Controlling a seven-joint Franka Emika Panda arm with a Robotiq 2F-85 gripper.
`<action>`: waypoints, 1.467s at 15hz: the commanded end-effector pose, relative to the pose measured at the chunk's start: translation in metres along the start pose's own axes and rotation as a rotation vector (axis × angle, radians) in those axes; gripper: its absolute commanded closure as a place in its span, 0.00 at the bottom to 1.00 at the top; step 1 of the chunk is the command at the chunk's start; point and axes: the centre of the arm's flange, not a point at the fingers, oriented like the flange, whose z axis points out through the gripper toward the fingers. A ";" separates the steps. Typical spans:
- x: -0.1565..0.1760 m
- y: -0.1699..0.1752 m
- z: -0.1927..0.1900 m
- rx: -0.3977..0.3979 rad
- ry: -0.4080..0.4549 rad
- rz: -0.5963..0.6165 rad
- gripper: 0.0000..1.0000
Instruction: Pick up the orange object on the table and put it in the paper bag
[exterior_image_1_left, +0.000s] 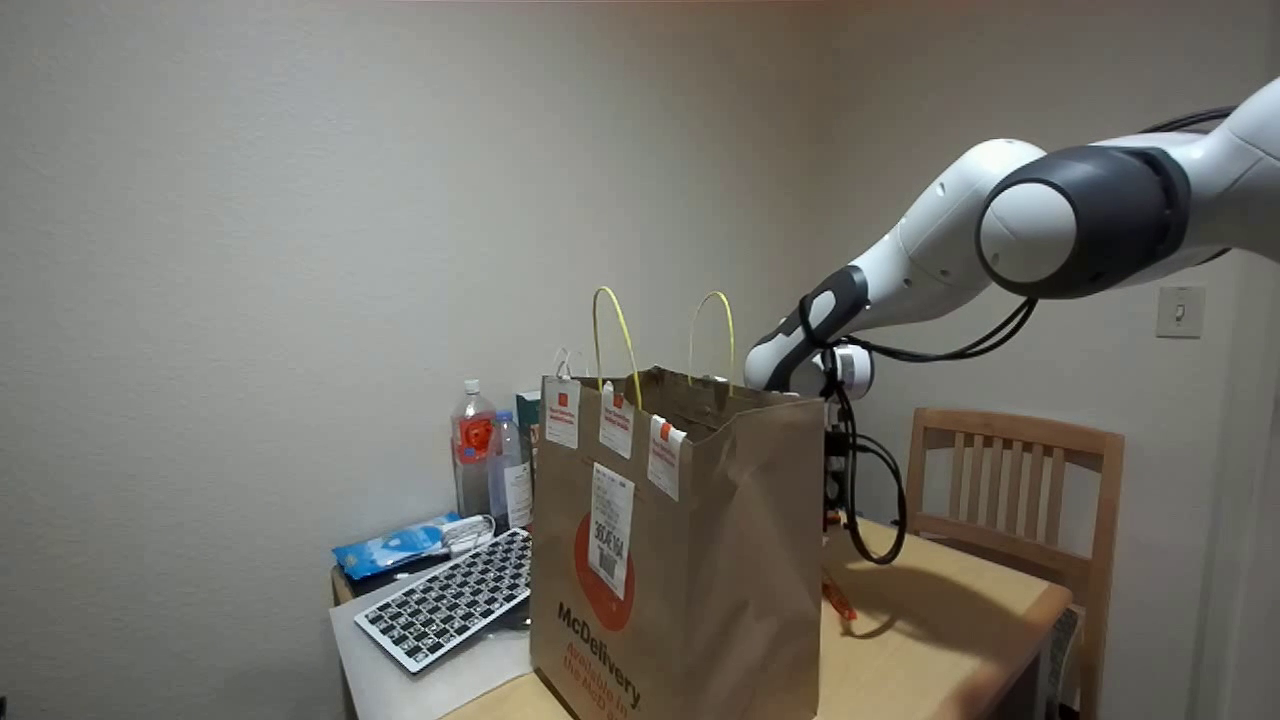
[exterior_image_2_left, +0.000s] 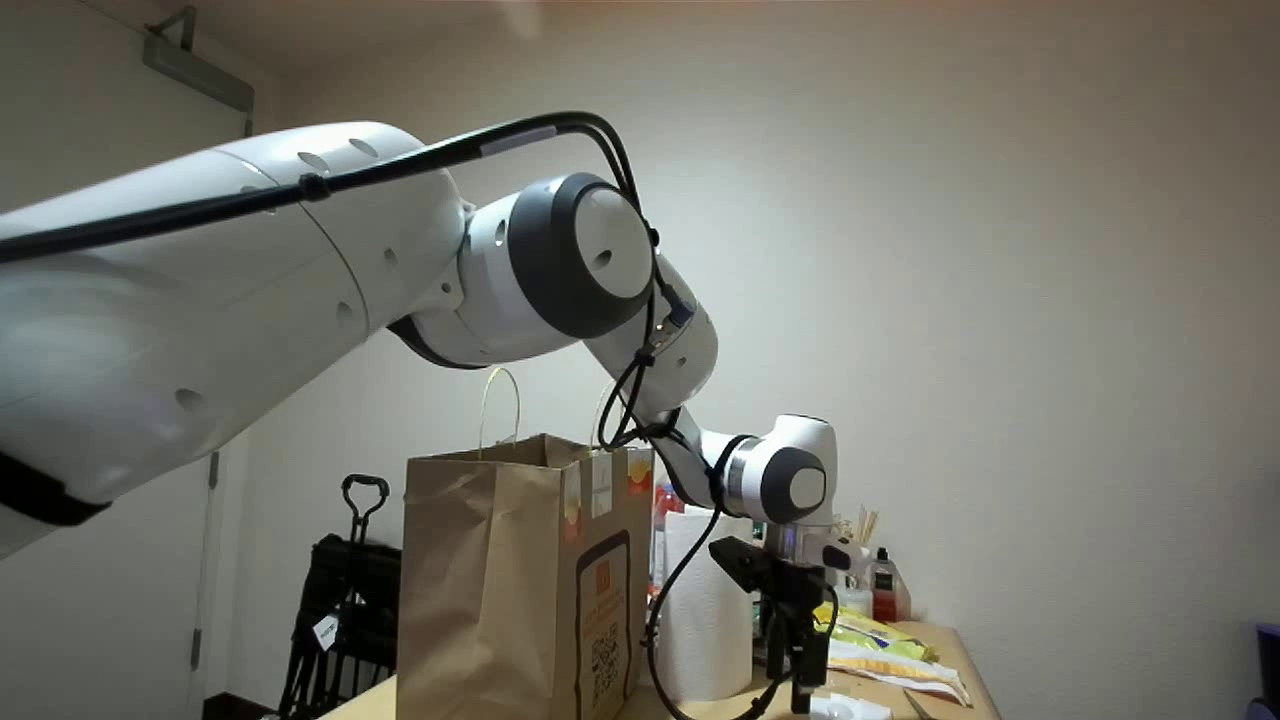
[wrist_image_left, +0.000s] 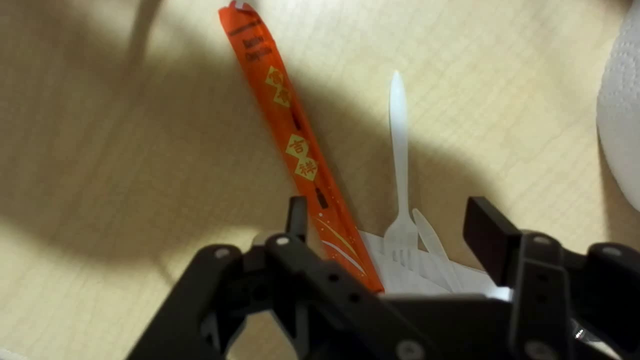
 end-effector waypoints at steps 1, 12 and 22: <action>-0.002 0.002 0.002 -0.001 -0.008 -0.010 0.03; -0.006 0.024 0.029 -0.057 -0.067 0.025 0.00; -0.043 0.061 0.038 -0.112 -0.188 -0.308 0.00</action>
